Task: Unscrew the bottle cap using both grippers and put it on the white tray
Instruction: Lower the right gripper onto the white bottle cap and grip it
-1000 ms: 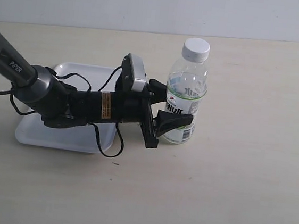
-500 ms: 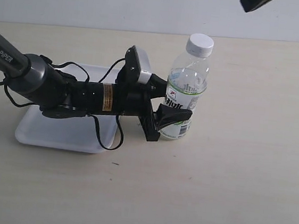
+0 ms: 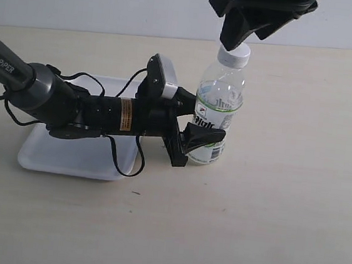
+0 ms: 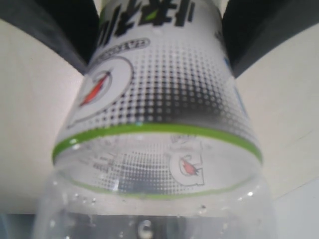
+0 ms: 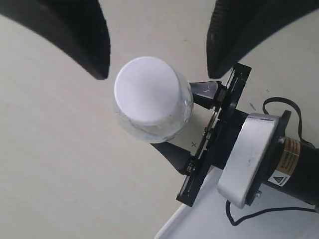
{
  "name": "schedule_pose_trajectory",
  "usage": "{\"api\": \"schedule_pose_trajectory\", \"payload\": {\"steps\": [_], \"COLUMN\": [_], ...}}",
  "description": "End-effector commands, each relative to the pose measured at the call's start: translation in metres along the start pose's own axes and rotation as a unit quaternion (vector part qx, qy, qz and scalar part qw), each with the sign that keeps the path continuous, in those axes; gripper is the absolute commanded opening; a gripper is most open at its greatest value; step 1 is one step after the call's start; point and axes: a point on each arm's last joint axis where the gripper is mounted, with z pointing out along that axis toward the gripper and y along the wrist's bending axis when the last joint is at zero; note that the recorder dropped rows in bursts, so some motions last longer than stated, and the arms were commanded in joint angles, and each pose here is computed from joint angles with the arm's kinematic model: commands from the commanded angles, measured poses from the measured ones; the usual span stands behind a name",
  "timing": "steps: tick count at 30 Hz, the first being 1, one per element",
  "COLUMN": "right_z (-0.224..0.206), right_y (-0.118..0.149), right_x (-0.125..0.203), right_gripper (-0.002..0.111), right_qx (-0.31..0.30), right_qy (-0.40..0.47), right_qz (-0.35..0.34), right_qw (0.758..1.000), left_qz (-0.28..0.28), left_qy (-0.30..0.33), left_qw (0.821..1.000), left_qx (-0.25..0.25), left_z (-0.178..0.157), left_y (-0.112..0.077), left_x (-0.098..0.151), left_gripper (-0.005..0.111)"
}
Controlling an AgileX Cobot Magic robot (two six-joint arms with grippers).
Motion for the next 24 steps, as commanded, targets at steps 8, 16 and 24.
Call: {"api": "schedule_pose_trajectory", "payload": {"steps": [8,16,24], "right_z": [0.019,0.024,0.025], "right_y": [-0.002,-0.003,-0.003], "right_x": [-0.004,-0.005,-0.005], "right_gripper": [0.058,0.058,0.055], "right_qx": [0.0,0.001,0.001], "right_qy": [0.021,0.027,0.028], "right_qz": [0.002,0.002,0.002], "right_qw": [1.0,1.0,1.0], "left_qz": [0.003,0.003,0.004], "left_qy": [0.025,0.025,0.025], "left_qw": [1.0,1.0,1.0], "left_qx": [0.001,0.001,0.001], "left_z": [-0.002,-0.002,-0.002], "left_y": [-0.001,-0.001,-0.001], "left_x": [0.004,0.004,0.004], "left_gripper": [0.0,0.0,0.0]}}
